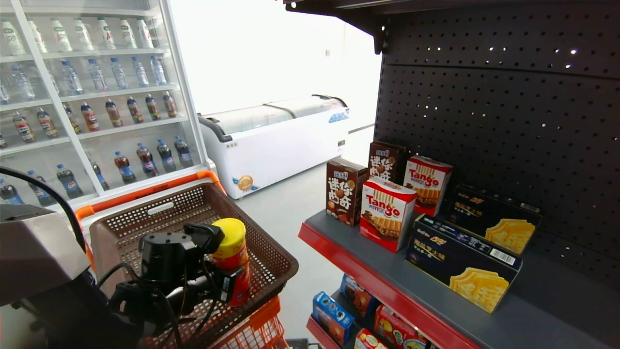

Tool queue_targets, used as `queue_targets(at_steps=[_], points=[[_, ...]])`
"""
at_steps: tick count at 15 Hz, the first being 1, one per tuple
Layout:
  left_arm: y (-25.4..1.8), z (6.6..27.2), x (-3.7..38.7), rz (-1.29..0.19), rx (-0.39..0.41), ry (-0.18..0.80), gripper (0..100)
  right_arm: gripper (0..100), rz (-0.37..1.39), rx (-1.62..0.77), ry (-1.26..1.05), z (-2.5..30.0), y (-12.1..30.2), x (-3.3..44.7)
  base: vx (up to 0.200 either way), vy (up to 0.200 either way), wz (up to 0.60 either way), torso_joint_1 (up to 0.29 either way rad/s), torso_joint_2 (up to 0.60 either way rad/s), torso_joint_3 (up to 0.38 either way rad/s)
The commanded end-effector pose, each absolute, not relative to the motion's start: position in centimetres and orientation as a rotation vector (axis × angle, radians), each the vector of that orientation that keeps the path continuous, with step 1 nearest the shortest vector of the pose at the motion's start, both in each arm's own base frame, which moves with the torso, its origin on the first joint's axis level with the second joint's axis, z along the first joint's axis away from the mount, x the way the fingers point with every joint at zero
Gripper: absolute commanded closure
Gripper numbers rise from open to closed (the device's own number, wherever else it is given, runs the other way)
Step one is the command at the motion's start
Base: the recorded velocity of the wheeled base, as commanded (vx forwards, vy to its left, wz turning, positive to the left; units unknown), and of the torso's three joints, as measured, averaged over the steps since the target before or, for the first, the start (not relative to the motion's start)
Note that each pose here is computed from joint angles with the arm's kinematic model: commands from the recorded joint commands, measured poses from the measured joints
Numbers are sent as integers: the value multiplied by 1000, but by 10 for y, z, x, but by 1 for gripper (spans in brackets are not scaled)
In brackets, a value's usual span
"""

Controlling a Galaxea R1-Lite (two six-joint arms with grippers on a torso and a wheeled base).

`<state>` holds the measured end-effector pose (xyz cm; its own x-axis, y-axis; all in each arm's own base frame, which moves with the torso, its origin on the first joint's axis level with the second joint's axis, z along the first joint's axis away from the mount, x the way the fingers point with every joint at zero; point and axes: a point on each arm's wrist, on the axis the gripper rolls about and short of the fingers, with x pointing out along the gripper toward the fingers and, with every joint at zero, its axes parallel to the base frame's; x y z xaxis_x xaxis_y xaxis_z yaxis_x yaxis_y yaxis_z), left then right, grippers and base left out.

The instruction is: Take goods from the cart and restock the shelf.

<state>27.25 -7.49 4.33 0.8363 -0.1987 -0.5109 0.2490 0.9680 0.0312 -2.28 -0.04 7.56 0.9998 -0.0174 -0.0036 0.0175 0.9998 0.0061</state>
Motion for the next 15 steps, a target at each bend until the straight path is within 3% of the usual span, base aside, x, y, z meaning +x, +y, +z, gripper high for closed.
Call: queue_targets(at_steps=[1, 5, 8, 11, 15], points=[[-78, 60, 279, -225, 91, 458, 100, 0, -18, 6, 6, 76, 0, -23, 0, 0, 0, 0, 0, 0], [-85, 109, 304, -219, 74, 327, 100, 0, -17, 6, 6, 76, 0, -23, 0, 0, 0, 0, 0, 0], [-96, 131, 298, -242, 79, 287, 100, 0, -17, 6, 5, 75, 0, -23, 0, 0, 0, 0, 0, 0], [-105, 154, 284, -292, 98, 277, 100, 0, -17, 6, 5, 75, 0, -23, 0, 0, 0, 0, 0, 0], [-105, 217, 253, -459, 110, 314, 100, 0, -18, 8, 5, 76, 0, -23, 0, 0, 0, 0, 0, 0]])
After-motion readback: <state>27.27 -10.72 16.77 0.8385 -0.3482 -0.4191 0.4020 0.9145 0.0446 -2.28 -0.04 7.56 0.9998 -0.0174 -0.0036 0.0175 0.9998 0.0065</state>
